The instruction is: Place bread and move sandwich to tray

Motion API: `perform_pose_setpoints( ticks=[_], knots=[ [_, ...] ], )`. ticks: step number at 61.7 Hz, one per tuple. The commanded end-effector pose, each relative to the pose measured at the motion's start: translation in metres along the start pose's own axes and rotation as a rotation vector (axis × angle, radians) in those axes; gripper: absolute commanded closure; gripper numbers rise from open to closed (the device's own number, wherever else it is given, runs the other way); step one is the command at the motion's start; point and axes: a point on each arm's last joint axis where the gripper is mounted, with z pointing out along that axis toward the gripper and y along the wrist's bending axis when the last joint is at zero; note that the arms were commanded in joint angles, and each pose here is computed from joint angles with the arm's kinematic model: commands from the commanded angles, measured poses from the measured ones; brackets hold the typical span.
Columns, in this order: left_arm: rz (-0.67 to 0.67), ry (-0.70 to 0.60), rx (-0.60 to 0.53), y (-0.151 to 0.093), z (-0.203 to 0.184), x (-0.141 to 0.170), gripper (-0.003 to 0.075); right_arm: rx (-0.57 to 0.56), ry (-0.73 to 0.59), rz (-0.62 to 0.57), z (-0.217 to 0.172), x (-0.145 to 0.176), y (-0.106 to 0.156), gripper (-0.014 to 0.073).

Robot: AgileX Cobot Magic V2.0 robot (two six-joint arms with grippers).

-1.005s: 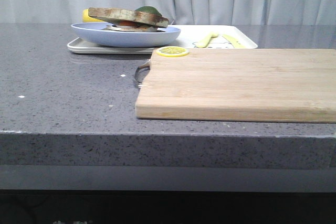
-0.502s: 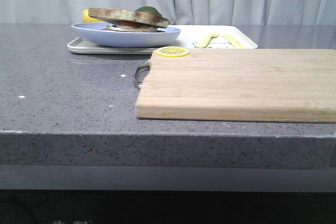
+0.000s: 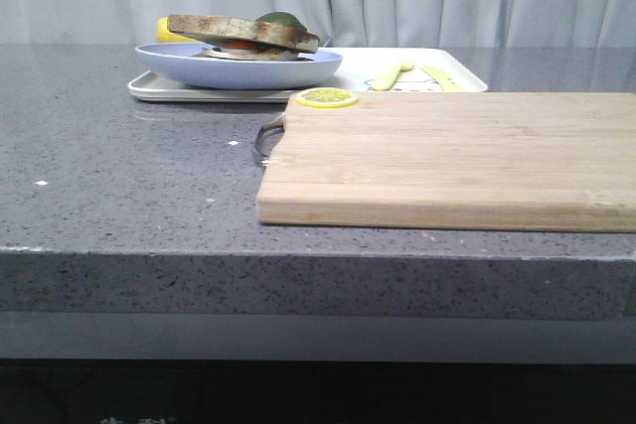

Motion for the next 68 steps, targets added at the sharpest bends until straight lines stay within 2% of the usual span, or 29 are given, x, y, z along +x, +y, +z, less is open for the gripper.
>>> perform_pose_setpoints(
  ticks=[1,16,23,33,68],
  knots=[
    [-0.013,-0.103,0.024,-0.0017,-0.0023,-0.0085,0.0741,0.014,-0.110,0.002,-0.0020,-0.0100,-0.0010,0.0664],
    [-0.013,-0.103,0.024,-0.0017,-0.0023,-0.0085,0.0741,0.015,-0.119,-0.006,-0.0021,-0.0108,-0.0011,0.0664],
    [-0.013,-0.103,0.024,-0.0017,-0.0023,-0.0085,0.0741,0.020,-0.156,-0.049,-0.0026,-0.0141,-0.0012,0.0664],
    [-0.013,-0.103,0.024,-0.0017,-0.0023,-0.0085,0.0741,0.010,-0.192,-0.009,-0.0032,-0.0174,-0.0006,0.0664],
    [-0.013,-0.103,0.024,-0.0017,-0.0023,-0.0085,0.0741,0.010,-0.193,-0.008,-0.0032,-0.0174,-0.0006,0.0664]
  ],
)
